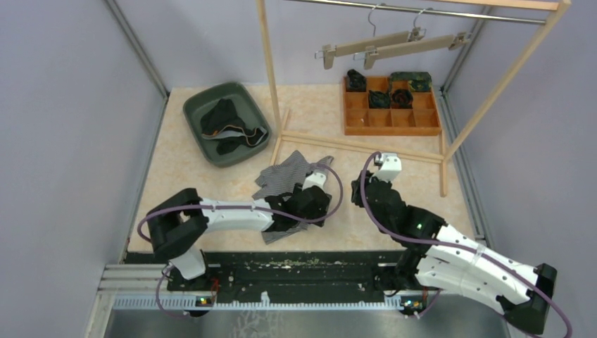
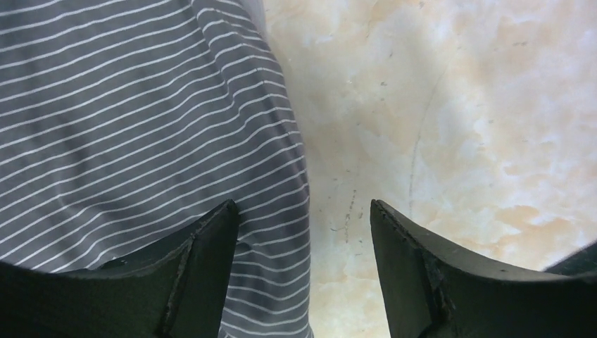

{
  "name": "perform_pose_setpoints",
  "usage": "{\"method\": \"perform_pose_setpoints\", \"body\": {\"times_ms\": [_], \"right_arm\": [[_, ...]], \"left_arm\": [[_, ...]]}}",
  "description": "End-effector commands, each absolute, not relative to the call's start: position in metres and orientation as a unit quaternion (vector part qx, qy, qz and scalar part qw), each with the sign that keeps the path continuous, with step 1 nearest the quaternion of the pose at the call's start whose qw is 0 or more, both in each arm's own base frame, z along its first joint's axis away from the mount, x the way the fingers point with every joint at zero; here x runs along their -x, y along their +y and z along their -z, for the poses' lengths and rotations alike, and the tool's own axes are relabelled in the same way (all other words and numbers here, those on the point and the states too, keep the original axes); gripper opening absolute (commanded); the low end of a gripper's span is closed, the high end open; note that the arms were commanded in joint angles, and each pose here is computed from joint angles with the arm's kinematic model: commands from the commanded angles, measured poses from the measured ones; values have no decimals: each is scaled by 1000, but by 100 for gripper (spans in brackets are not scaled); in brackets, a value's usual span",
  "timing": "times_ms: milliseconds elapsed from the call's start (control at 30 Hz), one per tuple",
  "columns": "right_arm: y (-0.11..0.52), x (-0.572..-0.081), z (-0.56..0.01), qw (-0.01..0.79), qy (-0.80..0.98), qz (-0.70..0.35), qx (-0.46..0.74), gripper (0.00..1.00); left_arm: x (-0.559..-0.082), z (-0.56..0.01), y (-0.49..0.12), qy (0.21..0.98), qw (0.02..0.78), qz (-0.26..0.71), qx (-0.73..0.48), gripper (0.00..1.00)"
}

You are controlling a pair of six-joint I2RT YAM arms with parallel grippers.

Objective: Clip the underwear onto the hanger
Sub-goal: Flatten out the underwear at the center of the board.

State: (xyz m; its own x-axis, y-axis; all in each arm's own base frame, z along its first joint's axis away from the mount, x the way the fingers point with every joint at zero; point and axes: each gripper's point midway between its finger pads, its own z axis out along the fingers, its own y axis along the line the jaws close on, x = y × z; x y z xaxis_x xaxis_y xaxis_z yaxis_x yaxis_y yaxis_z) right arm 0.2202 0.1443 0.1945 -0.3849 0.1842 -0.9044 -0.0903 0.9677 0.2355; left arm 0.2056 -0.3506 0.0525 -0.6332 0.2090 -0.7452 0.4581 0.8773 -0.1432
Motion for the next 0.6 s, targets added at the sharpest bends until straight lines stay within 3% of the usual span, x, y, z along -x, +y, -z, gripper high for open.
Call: {"method": "perform_pose_setpoints", "body": {"times_ms": [0, 167, 400, 567], "right_arm": [[141, -223, -205, 567, 811, -134, -45, 35], [139, -223, -207, 569, 810, -133, -47, 35], [129, -220, -215, 580, 802, -133, -59, 35], [119, -217, -221, 587, 796, -130, -68, 35]], "left_arm": [[-201, -29, -335, 909, 357, 81, -201, 74], [-199, -17, -330, 917, 341, 54, -201, 69], [-206, -41, -349, 903, 364, 90, -210, 14], [-212, -73, -368, 884, 395, 137, -210, 5]]}}
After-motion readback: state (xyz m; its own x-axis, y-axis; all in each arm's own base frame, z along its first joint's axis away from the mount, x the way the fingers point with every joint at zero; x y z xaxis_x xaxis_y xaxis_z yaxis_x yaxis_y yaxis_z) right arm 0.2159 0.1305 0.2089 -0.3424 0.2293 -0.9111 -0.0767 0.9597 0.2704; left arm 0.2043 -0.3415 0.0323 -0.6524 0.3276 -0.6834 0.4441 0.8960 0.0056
